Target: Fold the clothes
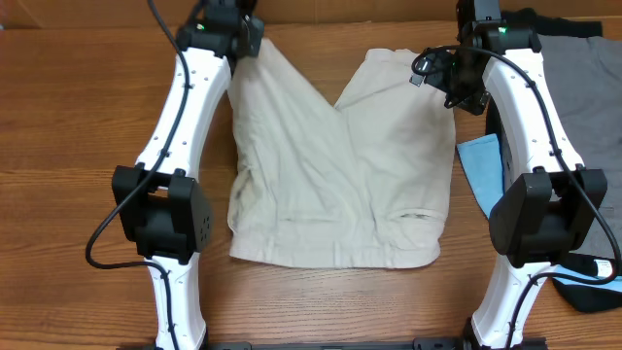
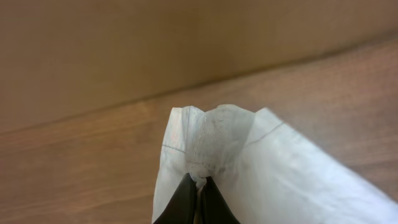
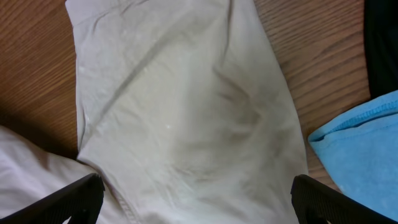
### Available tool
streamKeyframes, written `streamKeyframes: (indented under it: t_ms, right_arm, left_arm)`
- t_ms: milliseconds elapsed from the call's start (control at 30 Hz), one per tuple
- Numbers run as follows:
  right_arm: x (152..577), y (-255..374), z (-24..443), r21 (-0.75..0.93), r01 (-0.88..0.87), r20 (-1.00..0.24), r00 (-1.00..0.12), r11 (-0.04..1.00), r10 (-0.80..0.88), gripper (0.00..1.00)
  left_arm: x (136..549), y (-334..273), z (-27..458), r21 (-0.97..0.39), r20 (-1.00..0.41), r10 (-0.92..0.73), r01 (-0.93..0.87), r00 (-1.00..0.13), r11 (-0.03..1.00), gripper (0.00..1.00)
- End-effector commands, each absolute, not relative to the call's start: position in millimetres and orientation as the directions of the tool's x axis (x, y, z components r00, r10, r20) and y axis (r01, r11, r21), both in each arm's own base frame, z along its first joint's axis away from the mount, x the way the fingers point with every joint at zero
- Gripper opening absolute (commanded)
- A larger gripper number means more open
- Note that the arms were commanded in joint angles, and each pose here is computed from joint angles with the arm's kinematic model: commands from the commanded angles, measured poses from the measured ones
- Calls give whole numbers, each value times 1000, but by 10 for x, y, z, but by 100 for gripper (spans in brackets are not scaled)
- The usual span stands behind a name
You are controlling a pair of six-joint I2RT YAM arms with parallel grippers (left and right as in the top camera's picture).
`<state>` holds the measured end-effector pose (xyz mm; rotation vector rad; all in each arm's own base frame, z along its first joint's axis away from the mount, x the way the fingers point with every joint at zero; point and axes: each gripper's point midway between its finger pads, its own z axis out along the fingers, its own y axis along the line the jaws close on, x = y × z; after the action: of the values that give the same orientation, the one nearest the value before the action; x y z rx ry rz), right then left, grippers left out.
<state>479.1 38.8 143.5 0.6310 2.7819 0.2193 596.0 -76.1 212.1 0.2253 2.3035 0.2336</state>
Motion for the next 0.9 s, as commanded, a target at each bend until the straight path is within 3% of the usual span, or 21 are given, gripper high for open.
streamKeyframes:
  t_ms: [0,100,133,200,267,300,333,433,633,867]
  right_arm:
    - [4802,367,1461,207,395,-250,-863,895,439,100]
    - [4803,367,1462,207,395,-250,-863,895,439,100]
    - [4804,374,1462,209,394,-250,-864,895,438,100]
    - [4807,377,1463,210,393,-250,-864,895,438,100]
    - [4805,377,1463,210,393,-249,-864,895,438,100]
    - [4803,379,1462,210,393,-249,-864,895,438,100]
    - [4796,380,1460,209,393,-246,-865,895,437,100]
    - [4782,440,1462,228,346,-236,-887,910,396,100]
    - [4751,625,1521,301,259,-216,-919,918,330,100]
    - [4364,731,2091,285,196,-264,-925,938,274,96]
  left_arm:
    - [6064,-396,2463,230,-763,170,-16,-623,973,4]
    - [6078,0,2427,226,-760,125,-78,-638,971,4]
    - [6076,94,2401,227,-755,116,-92,-645,970,11]
    - [6066,290,2342,230,-745,96,-119,-660,966,38]
    - [6044,488,2262,232,-730,73,-146,-680,962,73]
    - [6028,567,2247,234,-725,64,-157,-685,960,83]
    - [5999,690,2229,234,-718,50,-174,-694,956,99]
    - [5881,873,2303,204,-712,-17,-230,-701,952,100]
    - [5434,506,2710,63,-652,-33,-98,-757,993,100]
    - [4953,274,3211,-10,-654,-31,-33,-756,999,100]
